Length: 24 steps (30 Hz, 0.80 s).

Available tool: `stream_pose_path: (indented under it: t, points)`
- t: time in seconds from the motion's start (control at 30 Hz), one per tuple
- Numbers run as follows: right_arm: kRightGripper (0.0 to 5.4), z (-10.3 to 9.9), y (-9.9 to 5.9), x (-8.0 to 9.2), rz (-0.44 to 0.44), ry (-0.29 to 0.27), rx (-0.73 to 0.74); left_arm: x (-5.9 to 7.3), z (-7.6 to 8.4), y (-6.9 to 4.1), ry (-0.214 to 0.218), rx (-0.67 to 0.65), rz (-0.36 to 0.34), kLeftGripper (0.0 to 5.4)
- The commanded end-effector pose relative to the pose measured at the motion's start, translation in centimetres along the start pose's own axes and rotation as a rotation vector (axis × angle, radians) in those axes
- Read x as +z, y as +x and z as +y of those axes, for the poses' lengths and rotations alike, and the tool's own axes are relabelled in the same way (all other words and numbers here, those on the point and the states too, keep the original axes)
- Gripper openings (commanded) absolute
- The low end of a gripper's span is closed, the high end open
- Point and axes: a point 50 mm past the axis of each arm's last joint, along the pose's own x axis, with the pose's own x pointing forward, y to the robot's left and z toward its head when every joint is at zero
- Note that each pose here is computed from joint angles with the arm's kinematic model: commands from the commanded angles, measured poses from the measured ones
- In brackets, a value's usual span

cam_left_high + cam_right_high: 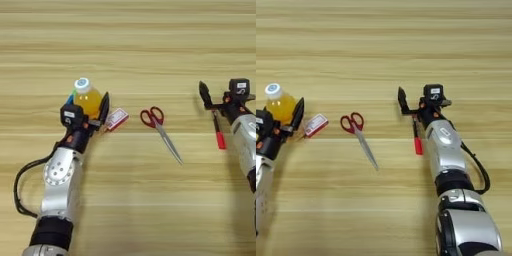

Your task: Move the objects on the table

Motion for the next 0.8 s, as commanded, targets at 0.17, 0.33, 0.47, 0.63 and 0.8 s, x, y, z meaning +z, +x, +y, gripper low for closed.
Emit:
stream_pose_path:
  t: [0.17,0.33,0.47,0.63,0.8]
  points:
    - [5.4,0.3,0.4,0.4,-0.017,0.005,0.007,1.9,-2.1,2.5,0.001,-0.086,-0.046,3.47]
    - [5.4,0.4,0.3,0.4,-0.021,0.008,0.004,2.1,-4.2,4.0,-0.036,-0.18,-0.024,3.47]
    - [5.4,0.5,0.3,0.5,-0.026,0.009,0.0,2.1,-5.3,3.7,-0.05,-0.235,0.0,3.47]
    - [5.4,0.5,0.3,0.5,-0.026,0.011,-0.002,2.1,-6.2,3.2,-0.044,-0.294,0.017,3.47]
    - [5.4,0.5,0.3,0.5,-0.028,0.011,-0.006,2.0,-6.5,2.8,-0.035,-0.319,0.032,3.47]
